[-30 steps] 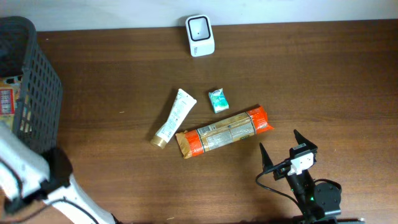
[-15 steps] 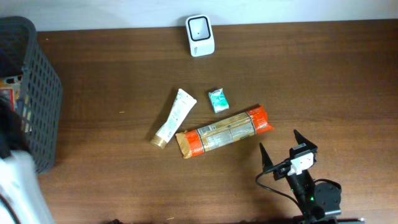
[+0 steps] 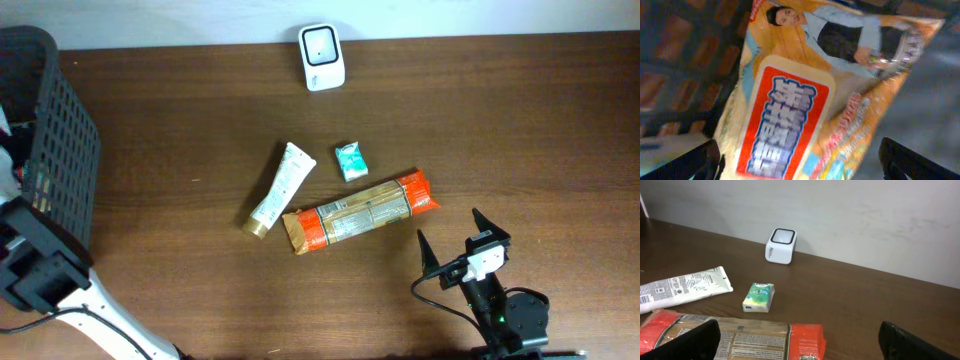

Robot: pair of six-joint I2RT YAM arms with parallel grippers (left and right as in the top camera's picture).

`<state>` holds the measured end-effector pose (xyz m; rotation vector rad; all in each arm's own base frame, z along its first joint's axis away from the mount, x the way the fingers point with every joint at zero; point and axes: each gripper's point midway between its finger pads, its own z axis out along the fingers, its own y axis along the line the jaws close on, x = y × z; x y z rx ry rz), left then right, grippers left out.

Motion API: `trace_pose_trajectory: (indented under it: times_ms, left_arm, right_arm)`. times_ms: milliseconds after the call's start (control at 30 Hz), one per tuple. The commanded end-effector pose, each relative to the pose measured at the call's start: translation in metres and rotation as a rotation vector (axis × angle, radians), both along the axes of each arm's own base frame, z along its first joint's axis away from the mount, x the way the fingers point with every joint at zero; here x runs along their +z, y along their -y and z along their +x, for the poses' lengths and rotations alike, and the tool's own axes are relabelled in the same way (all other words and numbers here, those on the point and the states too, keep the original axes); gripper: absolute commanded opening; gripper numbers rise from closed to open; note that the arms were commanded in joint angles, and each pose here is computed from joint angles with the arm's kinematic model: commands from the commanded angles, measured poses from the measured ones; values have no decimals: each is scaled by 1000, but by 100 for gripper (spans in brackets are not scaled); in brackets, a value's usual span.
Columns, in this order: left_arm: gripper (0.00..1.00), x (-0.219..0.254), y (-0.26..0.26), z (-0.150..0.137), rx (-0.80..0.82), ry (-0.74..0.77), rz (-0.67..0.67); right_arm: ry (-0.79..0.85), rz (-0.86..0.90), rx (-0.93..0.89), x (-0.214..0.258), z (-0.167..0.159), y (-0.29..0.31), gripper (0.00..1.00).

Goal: Scan the item barcode
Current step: 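Grasp the yellow snack bag in the basket and drop it on table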

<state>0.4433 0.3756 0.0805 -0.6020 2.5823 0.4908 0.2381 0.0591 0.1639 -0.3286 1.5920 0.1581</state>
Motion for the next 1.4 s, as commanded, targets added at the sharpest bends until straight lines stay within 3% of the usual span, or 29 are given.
trace_pose_trajectory:
  times_ms: [0,67,100,167,200,267,367,467,533,633,700,800,867,967,1100,1200,1267,1300,1333,1367]
  left_arm:
    - [99,-38,-8,-1,-4,-47,-15]
    - [100,-64,-6,-5,0,-88,-41]
    - [86,-78,-3,-11,2,-125,-61]
    - [24,-79,-1,-13,3,-133,-67]
    - [6,-76,-1,-14,3,-134,-68]
    - [0,-59,-1,-13,3,-117,-55]
    - [0,12,-5,-8,5,-22,20]
    - [0,170,6,-22,20,207,188]
    - [0,279,32,-53,34,386,303]
    - [0,408,114,-103,-117,671,379]
    - [0,440,203,-110,-394,807,265]
    - [0,398,283,-87,-595,715,49]
    - [0,319,346,-58,-753,502,-129]
    - [0,190,382,-38,-756,157,-246]
    - [0,43,405,-27,-693,-114,-404]
    - [1,2,430,-30,-731,-192,-487]
    - [20,-1,448,-33,-773,-211,-494]
    - [47,-1,455,-34,-790,-216,-493]
    - [99,-1,464,-38,-809,-225,-501]
    - [99,1,473,-41,-828,-234,-512]
  right_arm:
    - [-1,-4,-9,-2,1,2,99]
    - [-1,-4,-8,-2,0,2,99]
    - [-1,-4,-8,-2,0,2,99]
    - [-1,-4,-9,-2,1,2,99]
    - [-1,-4,-8,-2,0,2,99]
    - [-1,-4,-9,-2,1,2,99]
    - [-1,-4,-8,-2,0,2,99]
    - [-1,-4,-9,-2,1,2,99]
    - [-1,-4,-9,-2,1,2,99]
    - [-1,-4,-9,-2,1,2,99]
    - [-1,-4,-9,-2,1,2,99]
    - [-1,-4,-8,-2,0,2,99]
    - [-1,-4,-9,-2,1,2,99]
    - [-1,-4,-8,-2,0,2,99]
    - [-1,-4,-8,-2,0,2,99]
    - [-1,-4,-8,-2,0,2,99]
    - [-1,-4,-8,-2,0,2,99]
    - [-1,-4,-8,-2,0,2,99]
    - [-1,-4,-9,-2,1,2,99]
    - [-1,-4,-8,-2,0,2,99]
